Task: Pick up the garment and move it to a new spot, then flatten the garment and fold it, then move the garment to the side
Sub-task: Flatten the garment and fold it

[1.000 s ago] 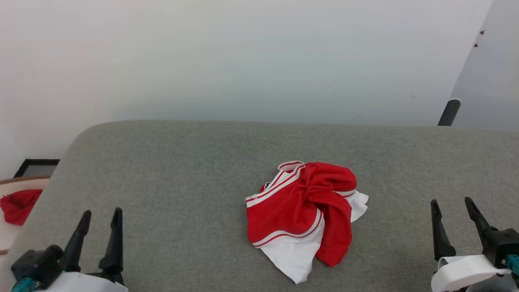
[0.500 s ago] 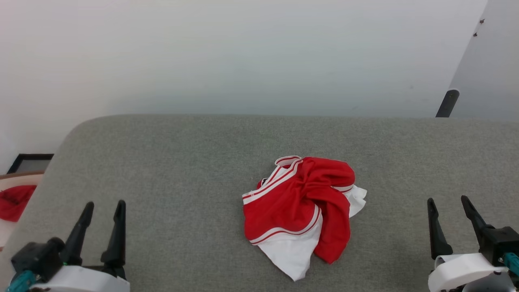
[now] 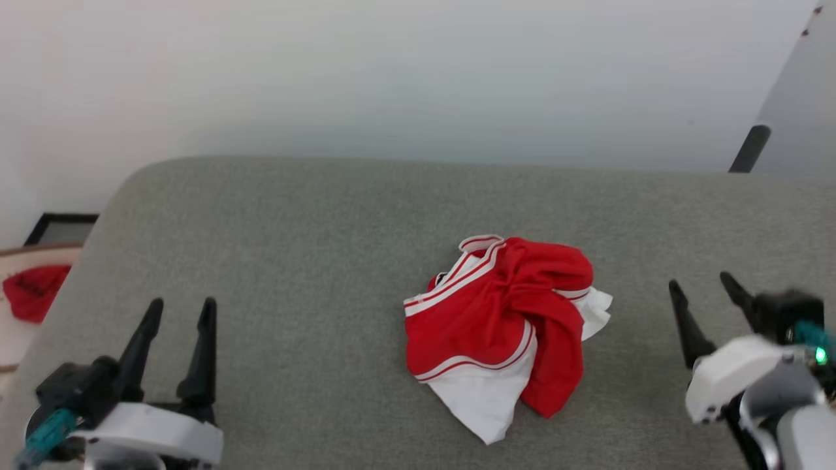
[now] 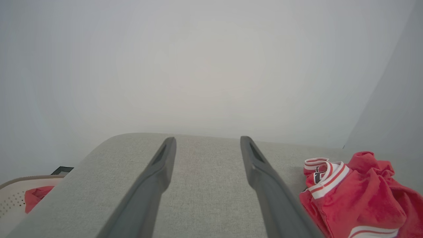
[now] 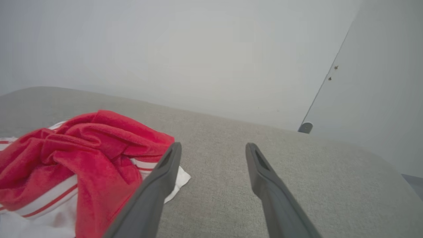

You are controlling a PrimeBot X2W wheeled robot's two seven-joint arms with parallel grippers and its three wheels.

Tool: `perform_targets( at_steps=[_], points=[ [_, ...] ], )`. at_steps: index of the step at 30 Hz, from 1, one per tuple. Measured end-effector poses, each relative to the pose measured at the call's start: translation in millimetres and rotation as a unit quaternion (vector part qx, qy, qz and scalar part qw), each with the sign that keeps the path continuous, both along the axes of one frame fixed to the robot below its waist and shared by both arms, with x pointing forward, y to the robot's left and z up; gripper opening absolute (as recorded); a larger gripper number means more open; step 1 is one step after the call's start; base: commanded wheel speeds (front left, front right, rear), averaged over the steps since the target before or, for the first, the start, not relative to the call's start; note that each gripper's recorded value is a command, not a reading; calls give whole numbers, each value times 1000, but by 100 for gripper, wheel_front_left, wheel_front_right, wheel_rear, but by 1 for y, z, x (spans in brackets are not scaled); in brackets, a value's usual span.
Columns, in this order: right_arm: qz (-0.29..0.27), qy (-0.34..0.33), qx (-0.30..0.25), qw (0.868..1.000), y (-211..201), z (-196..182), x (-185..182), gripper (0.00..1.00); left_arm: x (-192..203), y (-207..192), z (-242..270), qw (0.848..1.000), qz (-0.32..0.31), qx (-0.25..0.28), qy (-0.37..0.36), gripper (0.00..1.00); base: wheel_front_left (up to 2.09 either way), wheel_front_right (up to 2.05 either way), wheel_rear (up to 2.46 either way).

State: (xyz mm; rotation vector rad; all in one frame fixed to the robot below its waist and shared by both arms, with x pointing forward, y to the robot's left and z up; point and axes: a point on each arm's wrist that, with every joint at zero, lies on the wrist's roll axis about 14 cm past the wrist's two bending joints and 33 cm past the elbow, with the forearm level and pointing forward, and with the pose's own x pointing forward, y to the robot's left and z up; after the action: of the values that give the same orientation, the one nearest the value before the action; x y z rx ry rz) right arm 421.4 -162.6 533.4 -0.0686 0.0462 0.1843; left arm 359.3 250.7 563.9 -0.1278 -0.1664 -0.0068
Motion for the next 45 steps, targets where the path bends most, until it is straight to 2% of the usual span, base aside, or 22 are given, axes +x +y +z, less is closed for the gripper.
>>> perform_targets(
  at_steps=[4, 8, 16, 20, 24, 28, 29, 30, 37, 45],
  points=[
    [10, 53, -9, 999, 3, -8, 21, 100, 7, -1, -1, 1000, 4, 0, -2, 100, 0, 0, 0],
    [29, 126, -16, 991, 14, -29, 38, 100, 13, -1, -8, 1000, 11, -4, 3, 100, 0, 0, 0],
    [66, 262, -32, 962, 36, -80, 55, 100, 26, 8, -27, 999, 34, -11, 21, 100, 0, 0, 0],
    [84, 323, -41, 942, 47, -109, 56, 100, 31, 10, -35, 999, 40, -15, 30, 100, 0, 0, 0],
    [91, 367, -43, 925, 53, -131, 58, 100, 34, 14, -42, 998, 49, -16, 38, 100, 0, 0, 0],
    [98, 384, -37, 917, 61, -139, 65, 100, 34, 21, -49, 997, 60, -16, 48, 100, 0, 0, 0],
    [101, 386, -42, 916, 62, -140, 67, 35, 34, 22, -50, 997, 62, -15, 48, 100, 0, 0, 0],
    [104, 386, -45, 916, 63, -141, 68, 0, 34, 24, -49, 997, 64, -14, 48, 100, 0, 0, 0],
    [106, 364, -48, 924, 63, -128, 77, 0, 34, 30, -46, 996, 73, -15, 40, 100, 0, 0, 0],
    [83, 302, -56, 948, 38, -83, 93, 0, 35, 26, -39, 998, 62, -11, 27, 100, 0, 0, 0]
  ],
)
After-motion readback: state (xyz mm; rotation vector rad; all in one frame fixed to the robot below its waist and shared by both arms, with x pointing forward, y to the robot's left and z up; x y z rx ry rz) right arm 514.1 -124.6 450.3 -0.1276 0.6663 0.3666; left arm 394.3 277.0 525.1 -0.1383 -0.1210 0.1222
